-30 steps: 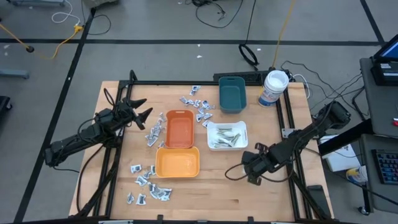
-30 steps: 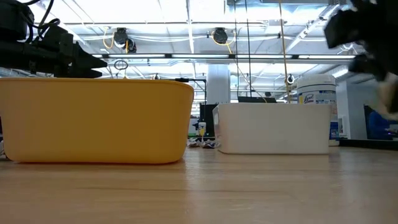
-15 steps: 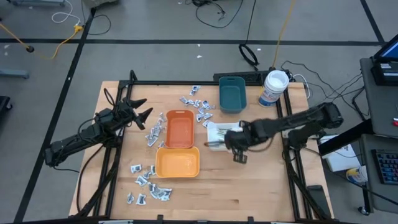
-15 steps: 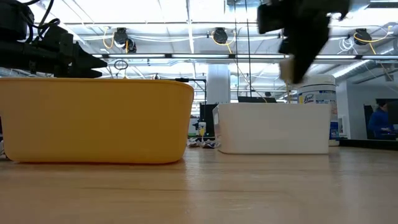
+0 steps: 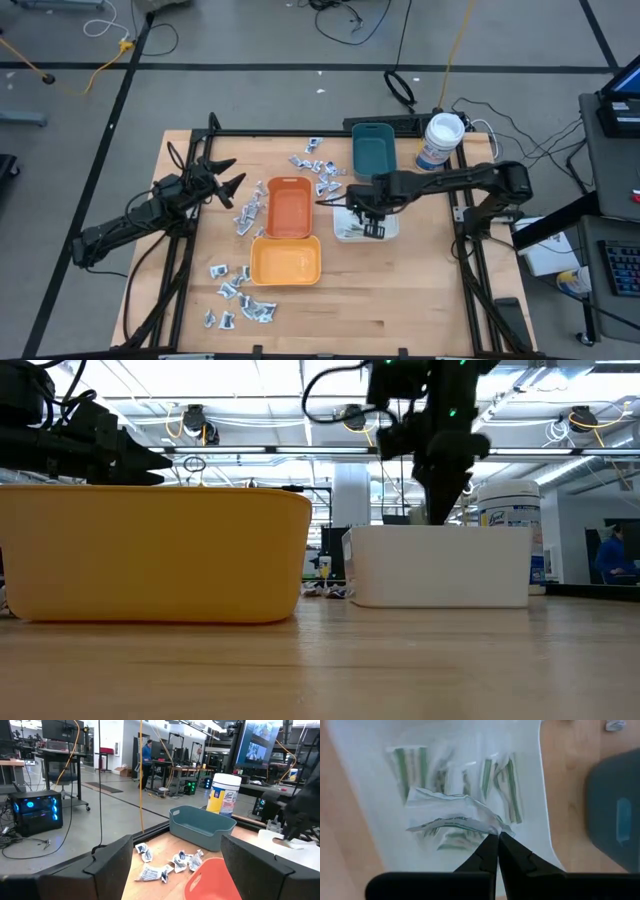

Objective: Pick & Place First Aid Supplies
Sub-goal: Put the green sachet into the white bin

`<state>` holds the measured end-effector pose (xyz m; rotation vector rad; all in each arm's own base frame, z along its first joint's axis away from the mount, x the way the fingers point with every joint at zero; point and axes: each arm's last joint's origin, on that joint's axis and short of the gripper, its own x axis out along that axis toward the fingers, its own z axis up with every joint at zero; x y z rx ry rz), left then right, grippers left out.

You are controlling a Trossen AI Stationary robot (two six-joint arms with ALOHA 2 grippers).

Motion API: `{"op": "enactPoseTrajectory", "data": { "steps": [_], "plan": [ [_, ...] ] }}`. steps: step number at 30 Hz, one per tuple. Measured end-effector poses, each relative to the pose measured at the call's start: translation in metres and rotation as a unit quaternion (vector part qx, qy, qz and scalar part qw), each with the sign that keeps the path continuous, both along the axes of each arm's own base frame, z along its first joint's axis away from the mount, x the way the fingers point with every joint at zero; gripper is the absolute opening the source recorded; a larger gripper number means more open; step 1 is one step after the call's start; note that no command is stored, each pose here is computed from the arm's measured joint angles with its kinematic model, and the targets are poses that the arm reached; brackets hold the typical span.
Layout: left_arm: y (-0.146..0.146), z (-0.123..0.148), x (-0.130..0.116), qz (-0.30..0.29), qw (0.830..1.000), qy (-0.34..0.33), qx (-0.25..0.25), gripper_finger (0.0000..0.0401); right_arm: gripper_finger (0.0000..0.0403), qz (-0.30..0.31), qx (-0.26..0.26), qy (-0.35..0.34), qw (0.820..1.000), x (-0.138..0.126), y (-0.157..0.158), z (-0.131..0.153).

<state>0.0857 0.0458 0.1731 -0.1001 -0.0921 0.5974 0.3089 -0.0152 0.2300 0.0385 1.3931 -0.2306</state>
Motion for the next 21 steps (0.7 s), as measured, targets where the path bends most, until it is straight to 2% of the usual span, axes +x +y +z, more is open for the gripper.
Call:
{"op": "enactPoseTrajectory", "data": {
  "steps": [6, 9, 16, 21],
  "plan": [
    [0.0, 0.0, 0.0, 0.0, 1.0, 0.0, 0.0, 0.0308, 0.0012, -0.01, 0.0, 0.012, 1.0, 0.011, -0.012, -0.018],
    [0.0, 0.0, 0.0, 0.0, 1.0, 0.0, 0.0, 0.0308, 0.0028, -0.018, 0.003, 0.011, 1.0, 0.012, -0.016, -0.021],
    [0.0, 0.0, 0.0, 0.0, 1.0, 0.0, 0.0, 0.0308, 0.0134, -0.018, 0.014, 0.003, 1.0, 0.011, -0.022, -0.018],
    [0.0, 0.0, 0.0, 0.0, 1.0, 0.0, 0.0, 0.0308, 0.0194, 0.024, 0.005, -0.005, 1.0, 0.01, -0.026, -0.013]
  ]
}}
